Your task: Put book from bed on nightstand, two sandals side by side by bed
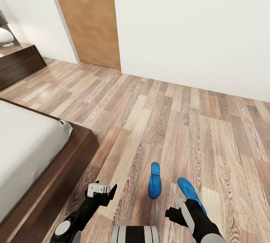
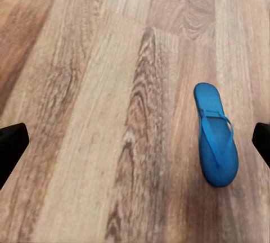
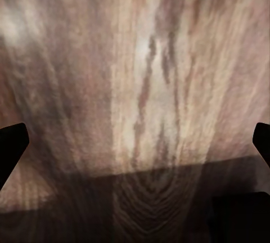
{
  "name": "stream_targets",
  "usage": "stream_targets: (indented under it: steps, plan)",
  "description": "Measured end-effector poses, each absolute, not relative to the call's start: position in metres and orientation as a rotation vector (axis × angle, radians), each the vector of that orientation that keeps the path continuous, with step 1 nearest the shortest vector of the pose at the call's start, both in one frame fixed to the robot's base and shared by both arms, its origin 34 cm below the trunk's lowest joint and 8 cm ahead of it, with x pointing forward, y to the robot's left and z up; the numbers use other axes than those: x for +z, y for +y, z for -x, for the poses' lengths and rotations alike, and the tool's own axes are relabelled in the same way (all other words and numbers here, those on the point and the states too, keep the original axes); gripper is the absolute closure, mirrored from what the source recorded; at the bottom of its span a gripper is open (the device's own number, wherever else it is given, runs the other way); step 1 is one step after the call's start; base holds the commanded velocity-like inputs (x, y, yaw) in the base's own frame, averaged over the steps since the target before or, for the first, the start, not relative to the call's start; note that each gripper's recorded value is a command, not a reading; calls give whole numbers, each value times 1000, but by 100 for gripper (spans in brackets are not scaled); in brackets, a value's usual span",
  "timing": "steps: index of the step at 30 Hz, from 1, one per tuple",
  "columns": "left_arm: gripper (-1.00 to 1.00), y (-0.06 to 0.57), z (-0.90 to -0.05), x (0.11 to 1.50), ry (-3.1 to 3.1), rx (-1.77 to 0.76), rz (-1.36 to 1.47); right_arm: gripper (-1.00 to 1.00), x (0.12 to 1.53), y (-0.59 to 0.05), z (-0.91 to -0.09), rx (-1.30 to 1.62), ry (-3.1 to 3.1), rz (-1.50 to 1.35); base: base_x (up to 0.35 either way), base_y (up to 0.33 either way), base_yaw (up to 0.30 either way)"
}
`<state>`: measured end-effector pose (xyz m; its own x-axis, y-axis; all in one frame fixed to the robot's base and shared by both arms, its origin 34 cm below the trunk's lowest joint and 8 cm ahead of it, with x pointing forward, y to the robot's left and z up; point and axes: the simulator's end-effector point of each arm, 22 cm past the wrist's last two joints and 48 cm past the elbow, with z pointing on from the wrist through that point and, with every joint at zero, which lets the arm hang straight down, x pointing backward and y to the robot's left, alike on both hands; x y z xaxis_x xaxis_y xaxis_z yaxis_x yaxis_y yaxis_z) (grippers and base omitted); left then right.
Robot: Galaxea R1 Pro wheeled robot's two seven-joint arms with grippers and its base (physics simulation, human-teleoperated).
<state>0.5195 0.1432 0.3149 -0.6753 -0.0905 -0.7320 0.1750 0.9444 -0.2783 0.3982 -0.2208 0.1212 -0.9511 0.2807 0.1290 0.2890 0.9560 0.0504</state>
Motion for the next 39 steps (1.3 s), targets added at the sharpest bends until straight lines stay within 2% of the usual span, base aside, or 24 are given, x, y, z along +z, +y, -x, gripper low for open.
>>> stream_targets:
  steps: [21, 39]
  plan:
    - [-100, 143, -520, 315, 2274, -415, -58, -100, 121, -221, -399, -106, -2991, 439, 6, 0, 0]
    - [-100, 143, -520, 316, 2273, -416, -58, -100, 121, -220, -399, -107, -2991, 437, 190, 0, 0]
